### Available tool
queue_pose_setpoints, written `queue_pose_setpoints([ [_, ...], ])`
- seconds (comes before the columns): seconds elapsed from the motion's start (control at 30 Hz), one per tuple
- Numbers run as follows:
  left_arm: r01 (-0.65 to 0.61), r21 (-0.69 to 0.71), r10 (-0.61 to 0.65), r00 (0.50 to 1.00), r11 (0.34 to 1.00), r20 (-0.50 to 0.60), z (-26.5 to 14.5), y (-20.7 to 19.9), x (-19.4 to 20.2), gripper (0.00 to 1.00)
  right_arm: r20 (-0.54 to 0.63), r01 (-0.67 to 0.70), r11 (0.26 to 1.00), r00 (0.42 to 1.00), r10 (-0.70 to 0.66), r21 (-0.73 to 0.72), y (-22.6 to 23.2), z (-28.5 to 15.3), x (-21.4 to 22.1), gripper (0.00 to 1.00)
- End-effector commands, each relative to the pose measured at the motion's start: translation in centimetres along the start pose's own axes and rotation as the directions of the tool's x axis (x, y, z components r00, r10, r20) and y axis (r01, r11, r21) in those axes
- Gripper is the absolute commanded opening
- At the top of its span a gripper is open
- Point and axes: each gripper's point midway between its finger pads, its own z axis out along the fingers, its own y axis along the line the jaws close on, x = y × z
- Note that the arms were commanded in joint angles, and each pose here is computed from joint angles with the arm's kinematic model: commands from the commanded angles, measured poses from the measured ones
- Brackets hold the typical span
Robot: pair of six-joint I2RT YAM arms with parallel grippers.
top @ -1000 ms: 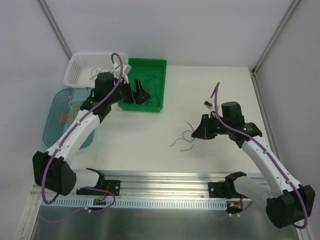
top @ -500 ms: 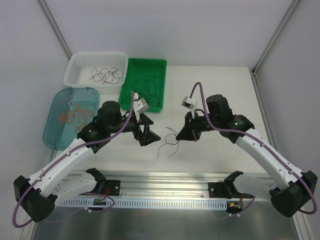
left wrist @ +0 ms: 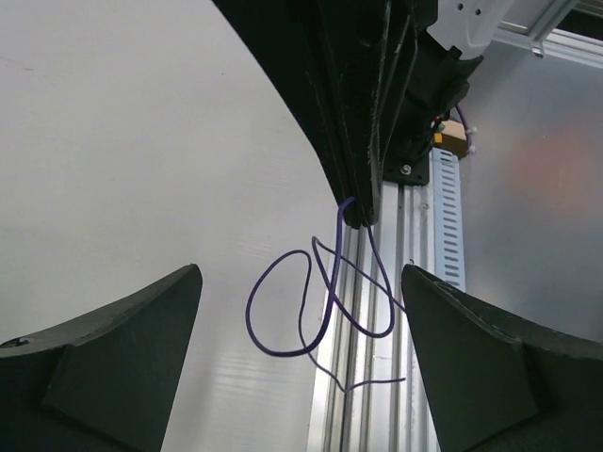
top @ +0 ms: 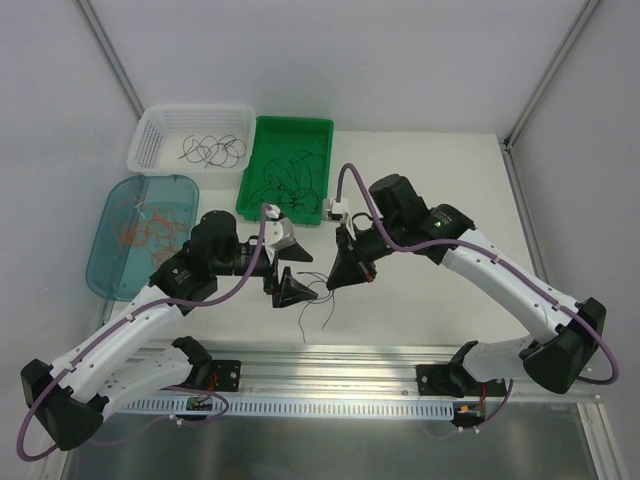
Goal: Untangle the cables
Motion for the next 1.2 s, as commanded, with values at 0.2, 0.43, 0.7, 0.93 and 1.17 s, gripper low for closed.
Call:
queue_pose_setpoints([
  [0.2,0.073,0.118,-0.07,0.997,0.99,-0.032,0.3,-2.4,1.8,0.33,0.012,0.063,0.997,0.998,-0.063,-0.032,0.6,0.2,-0.9,0.01],
  [0.43,0.084,0.098,-0.081,0.996,0.992,-0.034,0.3,-2.1,2.0,0.0,0.023,0.064,0.998,0.998,-0.064,-0.014,0.2,0.3,-1.2,0.06],
  [0.7,0.15,-0.207,-0.157,0.988,0.967,-0.015,0.3,3.3,1.5,0.0,-0.007,0.033,0.973,0.999,-0.032,0.228,-2.1,-2.0,0.5,0.61],
  [0.93,0.237,-0.439,-0.218,0.971,0.867,0.094,-1.6,10.4,-2.5,0.0,0.12,-0.144,0.816,0.989,0.092,0.56,-5.4,-7.5,2.4,0.92],
  [1.17,0.4,-0.731,-0.242,0.917,0.553,0.318,-9.4,22.4,-6.7,0.01,0.216,-0.249,0.641,0.968,0.131,0.726,-6.9,-10.7,5.4,0.97],
])
